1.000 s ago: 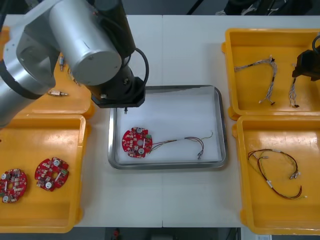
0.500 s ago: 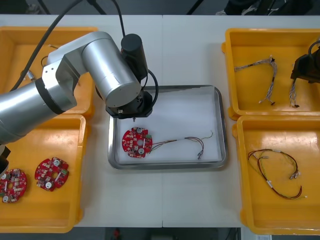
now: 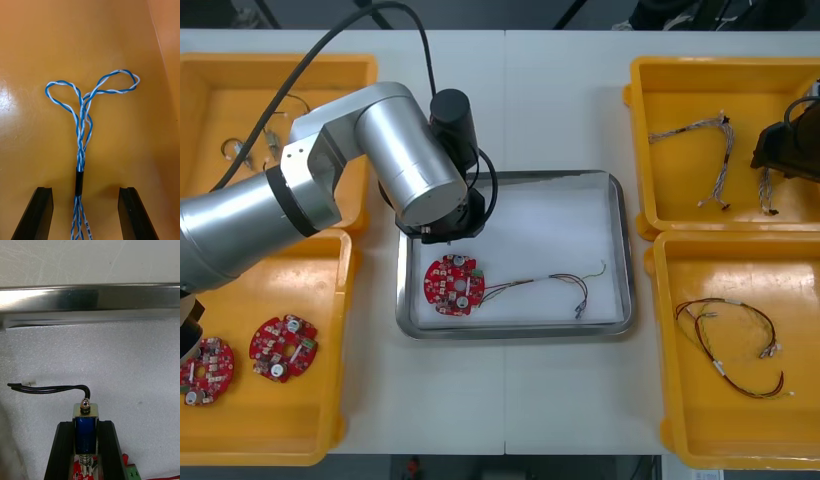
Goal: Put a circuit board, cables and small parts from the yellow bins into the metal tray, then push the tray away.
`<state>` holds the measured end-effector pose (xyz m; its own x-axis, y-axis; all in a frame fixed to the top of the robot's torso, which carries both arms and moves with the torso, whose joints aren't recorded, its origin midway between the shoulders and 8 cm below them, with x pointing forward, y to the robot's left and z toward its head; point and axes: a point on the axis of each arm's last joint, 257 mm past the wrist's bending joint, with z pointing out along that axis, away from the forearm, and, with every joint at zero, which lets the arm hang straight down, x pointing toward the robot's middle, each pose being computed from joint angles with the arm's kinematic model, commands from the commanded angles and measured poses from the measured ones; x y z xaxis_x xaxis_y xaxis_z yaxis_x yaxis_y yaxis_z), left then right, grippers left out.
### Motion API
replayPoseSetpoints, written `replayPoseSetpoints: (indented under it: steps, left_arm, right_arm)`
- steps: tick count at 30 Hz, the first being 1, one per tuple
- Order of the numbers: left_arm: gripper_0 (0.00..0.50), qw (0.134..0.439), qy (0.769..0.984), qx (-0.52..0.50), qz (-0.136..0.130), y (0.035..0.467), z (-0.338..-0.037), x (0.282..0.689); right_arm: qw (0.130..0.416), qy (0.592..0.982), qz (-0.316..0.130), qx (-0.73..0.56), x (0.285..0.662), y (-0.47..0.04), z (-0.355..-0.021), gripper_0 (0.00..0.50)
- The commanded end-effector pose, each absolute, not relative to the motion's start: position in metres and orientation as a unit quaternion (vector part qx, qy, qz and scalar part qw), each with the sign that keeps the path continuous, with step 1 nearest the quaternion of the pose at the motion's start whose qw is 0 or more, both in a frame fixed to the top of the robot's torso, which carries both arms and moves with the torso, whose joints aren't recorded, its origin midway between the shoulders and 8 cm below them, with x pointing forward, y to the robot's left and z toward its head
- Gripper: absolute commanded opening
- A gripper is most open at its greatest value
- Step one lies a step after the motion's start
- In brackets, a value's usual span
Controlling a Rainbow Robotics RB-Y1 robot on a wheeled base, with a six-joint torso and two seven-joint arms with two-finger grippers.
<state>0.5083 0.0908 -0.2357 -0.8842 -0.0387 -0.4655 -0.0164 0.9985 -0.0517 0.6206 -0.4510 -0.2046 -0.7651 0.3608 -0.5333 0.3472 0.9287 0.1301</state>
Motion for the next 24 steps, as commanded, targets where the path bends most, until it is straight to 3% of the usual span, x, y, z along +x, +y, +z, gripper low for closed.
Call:
replayPoseSetpoints:
  steps: [1,2,3,4,16,17,18,19,20,24]
  left_arm:
    - [0.174,0.263,0.964,0.006,-0.029,0.071,-0.218,0.515]
    - [0.243,0.263,0.964,0.006,-0.030,0.069,-0.217,0.516]
    - [0.441,0.263,0.964,0.006,-0.031,0.069,-0.218,0.515]
    - [0.500,0.263,0.964,0.004,-0.030,0.070,-0.217,0.516]
    - [0.500,0.268,0.961,-0.025,-0.057,0.065,-0.194,0.519]
    - [0.500,0.266,0.962,-0.028,-0.057,0.067,-0.191,0.519]
    - [0.500,0.264,0.962,-0.034,-0.060,0.068,-0.184,0.518]
    - [0.500,0.262,0.962,-0.039,-0.061,0.070,-0.177,0.516]
    - [0.500,0.261,0.962,-0.047,-0.059,0.073,-0.169,0.514]
    - [0.500,0.258,0.962,-0.068,-0.057,0.089,-0.144,0.510]
  right_arm:
    - [0.294,0.934,0.031,0.198,0.630,-0.439,-0.181,0.500]
    - [0.292,0.935,0.031,0.199,0.629,-0.439,-0.182,0.500]
    - [0.288,0.936,0.031,0.198,0.627,-0.438,-0.185,0.500]
    - [0.286,0.937,0.030,0.199,0.626,-0.439,-0.188,0.500]
    - [0.278,0.940,0.025,0.198,0.621,-0.438,-0.204,0.500]
    - [0.279,0.939,0.026,0.199,0.621,-0.438,-0.204,0.465]
    - [0.278,0.940,0.025,0.198,0.621,-0.438,-0.204,0.312]
    - [0.277,0.940,0.026,0.197,0.621,-0.437,-0.205,0.029]
    - [0.277,0.940,0.023,0.197,0.620,-0.439,-0.206,0.000]
    - [0.275,0.941,0.022,0.198,0.619,-0.440,-0.208,0.000]
